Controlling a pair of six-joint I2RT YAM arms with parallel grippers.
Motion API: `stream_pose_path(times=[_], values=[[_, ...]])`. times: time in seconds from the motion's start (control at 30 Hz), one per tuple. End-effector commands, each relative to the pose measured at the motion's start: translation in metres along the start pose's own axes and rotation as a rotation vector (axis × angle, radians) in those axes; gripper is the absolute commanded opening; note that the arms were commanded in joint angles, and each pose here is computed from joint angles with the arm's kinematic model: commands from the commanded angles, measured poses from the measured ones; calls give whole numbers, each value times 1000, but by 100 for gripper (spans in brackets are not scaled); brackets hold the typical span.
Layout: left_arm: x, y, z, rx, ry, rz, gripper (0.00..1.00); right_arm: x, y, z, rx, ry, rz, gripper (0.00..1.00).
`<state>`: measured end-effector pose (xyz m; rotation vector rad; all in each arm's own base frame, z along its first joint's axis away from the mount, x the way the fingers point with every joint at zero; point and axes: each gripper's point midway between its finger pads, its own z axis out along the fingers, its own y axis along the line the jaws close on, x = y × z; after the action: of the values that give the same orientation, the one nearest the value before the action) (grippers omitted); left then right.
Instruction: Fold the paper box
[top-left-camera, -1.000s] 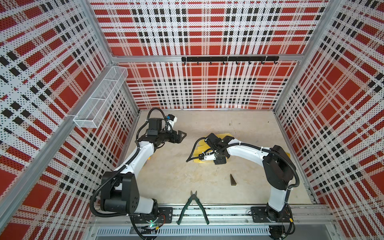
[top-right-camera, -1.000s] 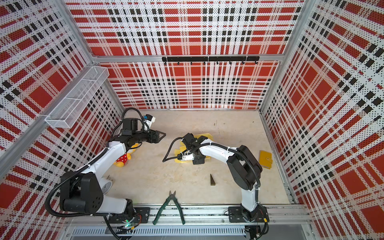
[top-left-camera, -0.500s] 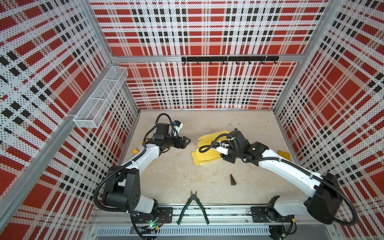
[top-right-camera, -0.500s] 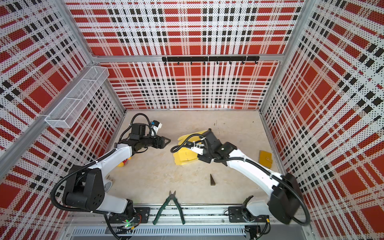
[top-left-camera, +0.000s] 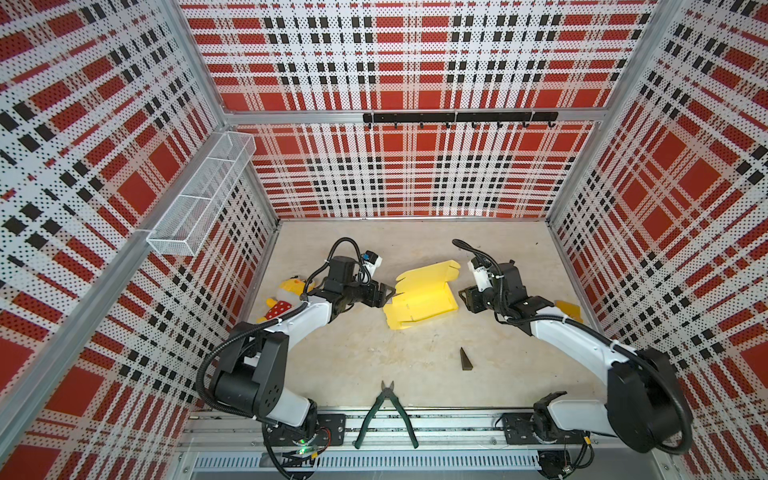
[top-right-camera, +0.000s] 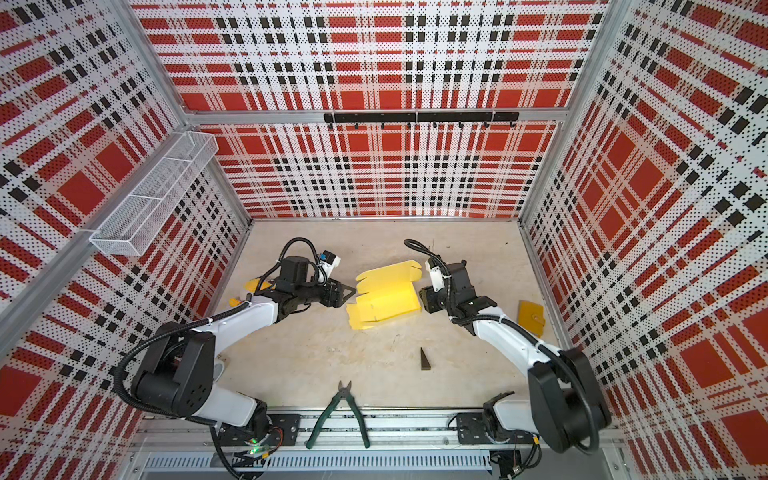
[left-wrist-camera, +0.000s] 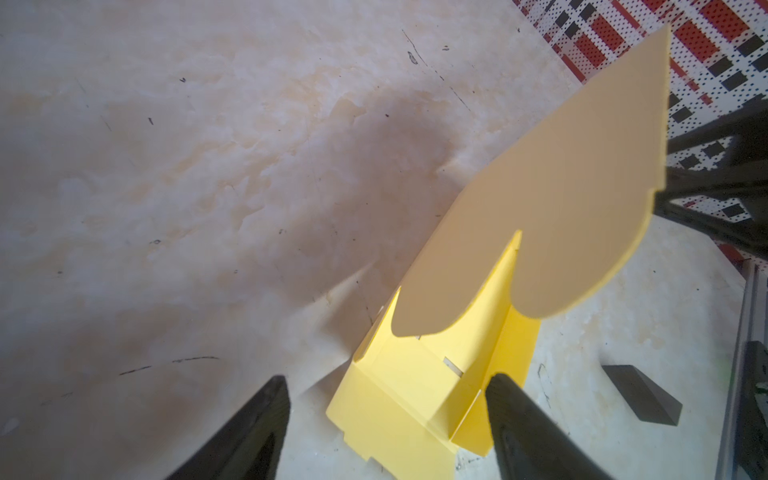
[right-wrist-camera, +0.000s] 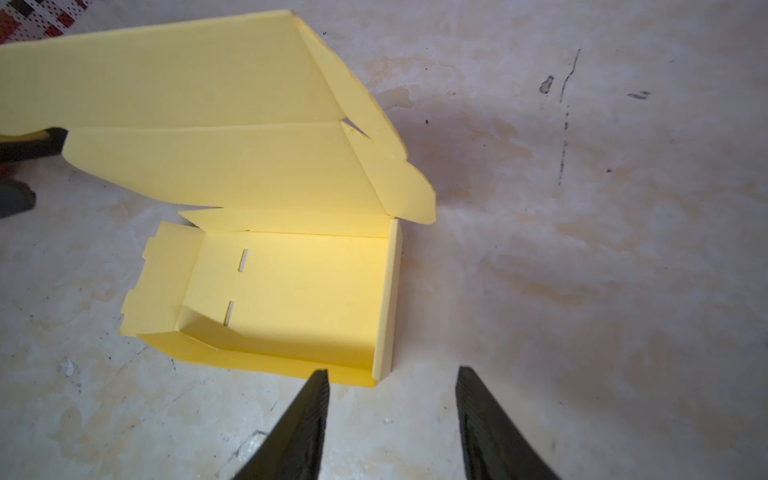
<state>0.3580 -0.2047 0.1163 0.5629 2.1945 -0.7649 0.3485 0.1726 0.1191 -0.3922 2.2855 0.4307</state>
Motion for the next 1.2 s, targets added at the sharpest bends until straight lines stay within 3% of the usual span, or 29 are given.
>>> stream_pose_path(times=[0.0,0.4,0.8,1.0,1.17], values=[[-8,-2,10,16,-73,-40,78,-23,11,17,-100,-101,61,51],[6,1,36,8,-115,-104,74,13,6,49,-150,-59,184,45],[24,2,53,-52,-32,-138,60,27,12,47,-200,-65,262,37],[27,8,56,-104,-2,-196,56,35,19,50,-226,-50,276,36],[17,12,58,-127,-4,-155,57,40,20,51,-227,-43,279,35]])
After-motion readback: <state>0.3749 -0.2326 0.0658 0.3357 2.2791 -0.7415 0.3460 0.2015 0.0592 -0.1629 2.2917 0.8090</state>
